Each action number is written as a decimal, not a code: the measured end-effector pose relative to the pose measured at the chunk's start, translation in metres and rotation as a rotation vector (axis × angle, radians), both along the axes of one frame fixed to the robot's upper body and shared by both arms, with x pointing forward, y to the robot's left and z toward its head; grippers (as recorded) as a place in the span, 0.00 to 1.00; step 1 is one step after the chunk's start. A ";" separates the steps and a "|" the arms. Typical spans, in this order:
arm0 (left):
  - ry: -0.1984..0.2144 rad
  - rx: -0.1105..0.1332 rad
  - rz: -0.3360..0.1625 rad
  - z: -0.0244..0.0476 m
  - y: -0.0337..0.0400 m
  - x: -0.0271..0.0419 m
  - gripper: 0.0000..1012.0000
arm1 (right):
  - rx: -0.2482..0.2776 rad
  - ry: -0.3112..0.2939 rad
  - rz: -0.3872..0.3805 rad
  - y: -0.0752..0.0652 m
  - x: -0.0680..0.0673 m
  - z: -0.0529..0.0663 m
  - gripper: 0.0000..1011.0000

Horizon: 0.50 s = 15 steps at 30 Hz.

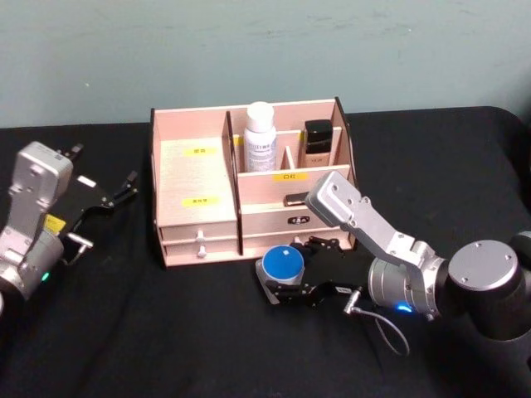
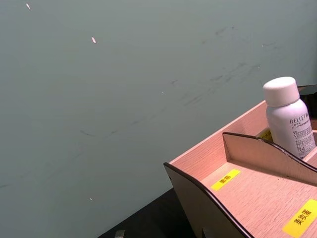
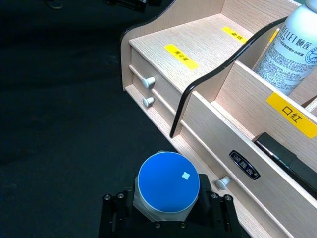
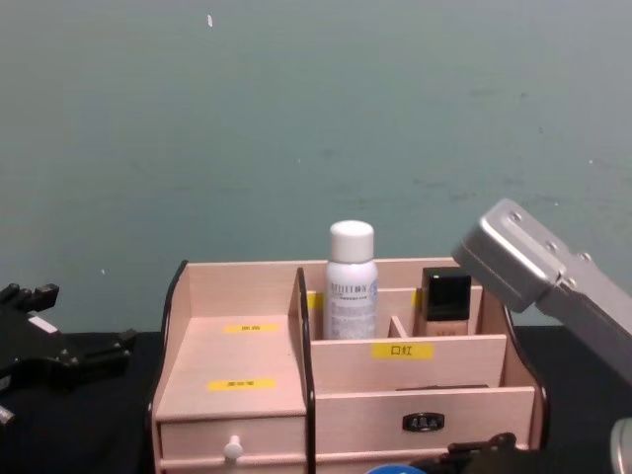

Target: Pick up the facial cleanser and watermelon frost from the table and place them into the tiered storage box.

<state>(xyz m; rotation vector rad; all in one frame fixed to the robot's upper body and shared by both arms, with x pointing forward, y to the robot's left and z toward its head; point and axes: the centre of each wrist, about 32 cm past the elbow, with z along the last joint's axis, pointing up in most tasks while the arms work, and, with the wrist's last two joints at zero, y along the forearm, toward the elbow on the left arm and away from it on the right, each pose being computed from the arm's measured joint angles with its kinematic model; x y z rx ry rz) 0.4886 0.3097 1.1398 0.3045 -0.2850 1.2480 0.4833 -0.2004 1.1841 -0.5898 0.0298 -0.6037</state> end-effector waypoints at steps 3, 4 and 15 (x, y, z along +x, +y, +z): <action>0.000 0.000 0.000 0.0000 0.0000 0.0000 1.00 | 0.000 0.000 0.000 0.000 0.000 0.000 0.77; 0.000 0.000 0.000 0.0000 0.0000 0.0000 1.00 | 0.000 0.000 0.000 0.000 0.000 0.000 0.76; 0.000 0.000 0.000 0.0000 0.0000 0.0000 1.00 | 0.001 0.001 0.000 0.000 0.000 0.000 0.72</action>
